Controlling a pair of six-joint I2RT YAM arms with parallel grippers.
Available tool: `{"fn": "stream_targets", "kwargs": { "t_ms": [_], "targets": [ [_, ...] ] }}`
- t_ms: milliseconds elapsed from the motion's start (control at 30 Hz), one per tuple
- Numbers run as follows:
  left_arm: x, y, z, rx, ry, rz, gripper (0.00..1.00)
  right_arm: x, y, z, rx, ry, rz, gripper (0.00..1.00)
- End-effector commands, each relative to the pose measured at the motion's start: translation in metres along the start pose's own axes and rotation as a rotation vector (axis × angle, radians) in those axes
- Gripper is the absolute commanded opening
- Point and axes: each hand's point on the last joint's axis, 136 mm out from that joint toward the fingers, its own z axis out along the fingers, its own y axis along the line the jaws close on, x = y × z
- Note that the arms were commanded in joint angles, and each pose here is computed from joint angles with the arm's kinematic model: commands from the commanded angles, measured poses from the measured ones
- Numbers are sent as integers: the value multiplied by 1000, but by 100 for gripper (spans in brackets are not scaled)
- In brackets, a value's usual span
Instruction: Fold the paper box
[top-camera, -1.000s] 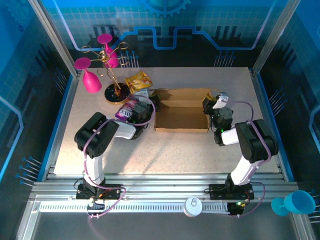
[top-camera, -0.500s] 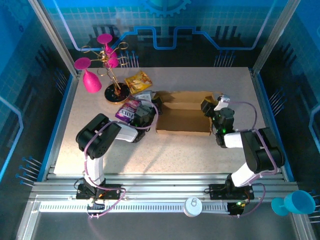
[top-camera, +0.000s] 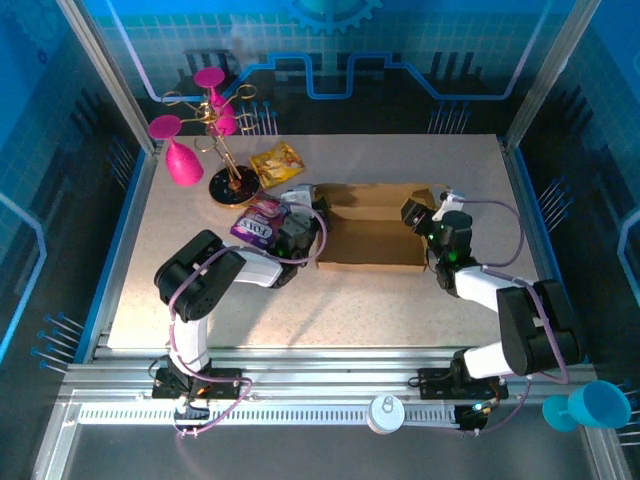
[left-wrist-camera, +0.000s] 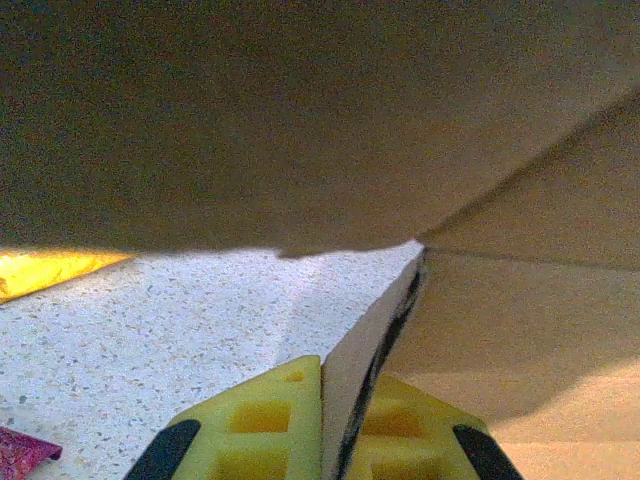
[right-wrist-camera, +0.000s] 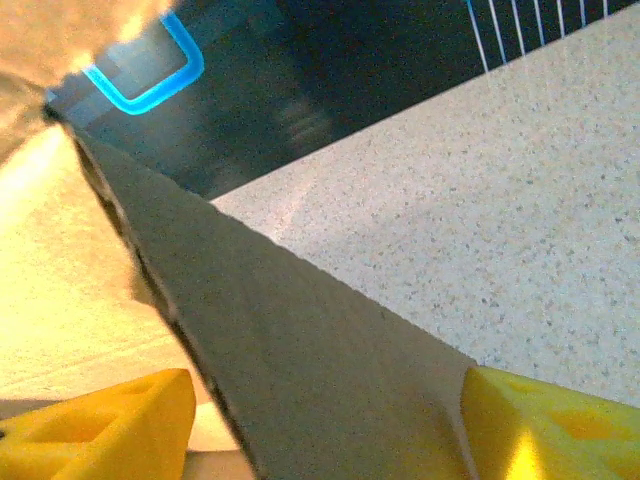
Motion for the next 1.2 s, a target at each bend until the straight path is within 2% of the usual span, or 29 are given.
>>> {"fn": "stream_targets", "kwargs": {
  "t_ms": [0,267,767,933,1033,1167],
  "targets": [
    [27,12,-3,-82,91,94,0,8,0,-6,21,51,29,74],
    [25,10,2,-112,87,129,0,12,-3,-18,32,91,29,75],
    [29,4,10,-103,94,172,0,14,1,-65,75,143,175,72],
    [29,3,13,-108,95,180,0,-19,2,-89,179,98,219,63],
    [28,2,14,-109,92,183,0,-54,-2,-100,254,32,251,57],
    [29,2,15,-107,98,189,0,-101,3,-99,268,-9,318,57]
  ]
}}
